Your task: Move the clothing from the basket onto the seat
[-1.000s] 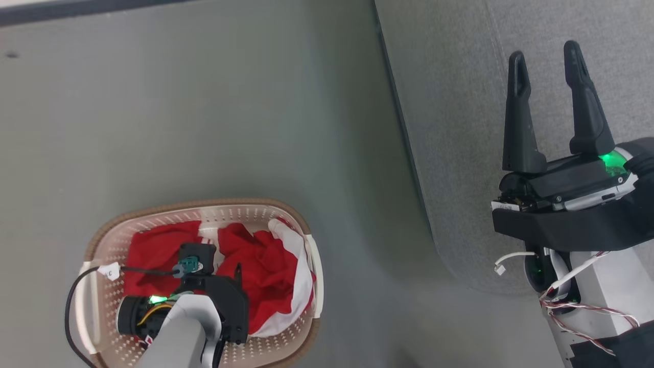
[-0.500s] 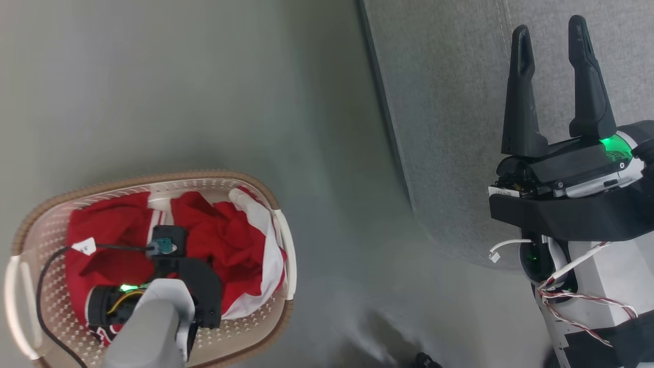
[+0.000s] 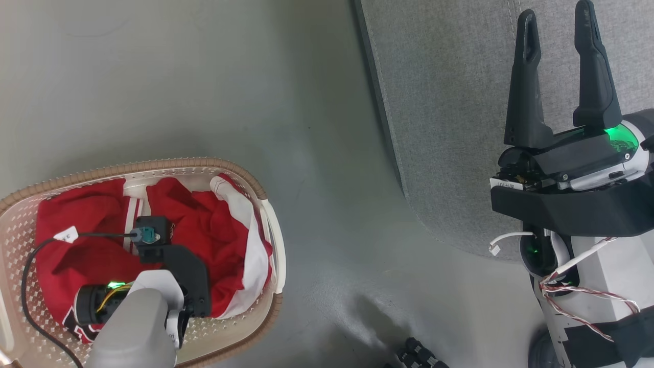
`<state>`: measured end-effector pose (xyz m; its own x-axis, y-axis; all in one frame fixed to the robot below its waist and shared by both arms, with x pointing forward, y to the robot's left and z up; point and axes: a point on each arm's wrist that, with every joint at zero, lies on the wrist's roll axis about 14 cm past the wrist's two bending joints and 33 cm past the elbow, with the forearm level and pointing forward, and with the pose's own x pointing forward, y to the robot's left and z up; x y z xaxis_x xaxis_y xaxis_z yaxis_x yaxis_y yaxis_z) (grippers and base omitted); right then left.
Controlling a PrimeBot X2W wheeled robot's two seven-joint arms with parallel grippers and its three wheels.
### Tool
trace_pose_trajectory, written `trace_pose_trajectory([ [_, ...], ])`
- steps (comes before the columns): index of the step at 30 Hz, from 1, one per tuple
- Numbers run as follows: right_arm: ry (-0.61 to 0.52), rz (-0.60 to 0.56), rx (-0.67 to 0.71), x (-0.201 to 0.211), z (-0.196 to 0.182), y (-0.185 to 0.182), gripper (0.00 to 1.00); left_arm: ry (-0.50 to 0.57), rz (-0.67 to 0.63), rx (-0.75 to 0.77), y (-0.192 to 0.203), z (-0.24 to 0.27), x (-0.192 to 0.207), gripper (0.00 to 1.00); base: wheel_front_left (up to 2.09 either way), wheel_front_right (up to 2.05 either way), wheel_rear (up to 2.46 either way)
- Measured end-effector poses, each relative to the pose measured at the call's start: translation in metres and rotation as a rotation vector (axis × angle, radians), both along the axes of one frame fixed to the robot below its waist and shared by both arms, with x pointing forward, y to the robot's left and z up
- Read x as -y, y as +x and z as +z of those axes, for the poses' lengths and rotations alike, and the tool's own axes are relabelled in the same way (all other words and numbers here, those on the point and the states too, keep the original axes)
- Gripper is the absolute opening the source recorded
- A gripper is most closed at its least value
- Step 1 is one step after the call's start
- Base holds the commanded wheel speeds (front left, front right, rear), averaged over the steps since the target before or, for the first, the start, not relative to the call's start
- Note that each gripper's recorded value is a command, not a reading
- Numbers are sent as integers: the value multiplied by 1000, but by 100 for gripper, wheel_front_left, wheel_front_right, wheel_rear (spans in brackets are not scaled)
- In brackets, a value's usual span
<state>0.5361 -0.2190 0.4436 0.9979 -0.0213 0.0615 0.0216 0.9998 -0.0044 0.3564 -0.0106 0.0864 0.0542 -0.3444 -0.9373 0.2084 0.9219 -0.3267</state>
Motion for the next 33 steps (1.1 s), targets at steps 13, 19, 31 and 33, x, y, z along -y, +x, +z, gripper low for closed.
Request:
trace_pose_trajectory([
  [13, 3, 4, 0, 0, 0, 1, 100, 4, 5, 18, 4, 8, -1, 0, 0, 0, 0],
  [19, 7, 9, -2, -1, 2, 1, 100, -2, 24, 79, 17, 21, -2, 0, 0, 0, 0],
  [31, -3, 33, -28, -4, 5, -11, 100, -30, 100, 249, 50, 63, -17, 0, 0, 0, 0],
  [33, -11, 32, -36, -2, 5, -16, 100, -38, 121, 284, 57, 73, -20, 0, 0, 0, 0],
])
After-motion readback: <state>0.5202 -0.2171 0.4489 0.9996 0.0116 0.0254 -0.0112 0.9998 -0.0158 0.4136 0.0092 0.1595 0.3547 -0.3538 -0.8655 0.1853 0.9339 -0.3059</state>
